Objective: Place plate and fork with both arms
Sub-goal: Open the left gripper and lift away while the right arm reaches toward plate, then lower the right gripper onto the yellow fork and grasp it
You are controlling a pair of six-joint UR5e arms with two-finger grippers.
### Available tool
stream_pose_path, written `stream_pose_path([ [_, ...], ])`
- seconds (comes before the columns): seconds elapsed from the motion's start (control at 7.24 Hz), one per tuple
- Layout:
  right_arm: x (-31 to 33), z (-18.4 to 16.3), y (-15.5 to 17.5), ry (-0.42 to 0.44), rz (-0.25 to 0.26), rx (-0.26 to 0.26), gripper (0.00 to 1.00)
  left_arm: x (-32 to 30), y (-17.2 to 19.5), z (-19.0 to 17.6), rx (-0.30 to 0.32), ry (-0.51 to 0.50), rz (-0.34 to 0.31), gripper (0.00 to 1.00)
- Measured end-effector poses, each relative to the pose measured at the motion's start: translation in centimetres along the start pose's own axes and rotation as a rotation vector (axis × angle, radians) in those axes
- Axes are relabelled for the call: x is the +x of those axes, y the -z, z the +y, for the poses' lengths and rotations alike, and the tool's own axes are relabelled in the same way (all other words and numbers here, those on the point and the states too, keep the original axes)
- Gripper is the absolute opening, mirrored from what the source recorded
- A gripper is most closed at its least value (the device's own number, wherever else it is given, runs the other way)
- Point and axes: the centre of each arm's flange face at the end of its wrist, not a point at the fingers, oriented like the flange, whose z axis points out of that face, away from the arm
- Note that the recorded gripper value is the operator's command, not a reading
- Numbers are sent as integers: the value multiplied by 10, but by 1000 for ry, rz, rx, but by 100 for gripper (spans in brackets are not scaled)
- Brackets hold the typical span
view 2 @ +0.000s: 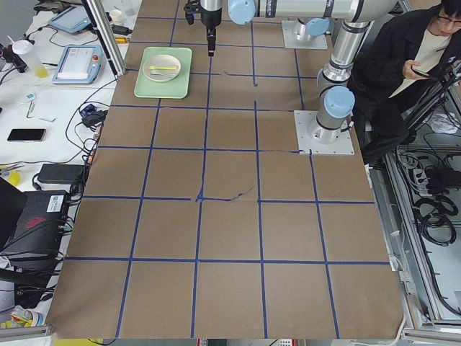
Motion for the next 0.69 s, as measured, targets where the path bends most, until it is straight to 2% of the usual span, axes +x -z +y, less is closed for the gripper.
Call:
stream_pose_path([
  [0.28,-33,-59,-36,19,-11,53,100,0,-2,0,-5,-2,-1,100],
  [0.55,-80,-140,-104,-1,-10,42,100,0,-2,0,-4,-2,3,100],
  [0.69,-100,-173,-138,-16,-5,35,93,0,-1,1,-4,-2,5,100],
])
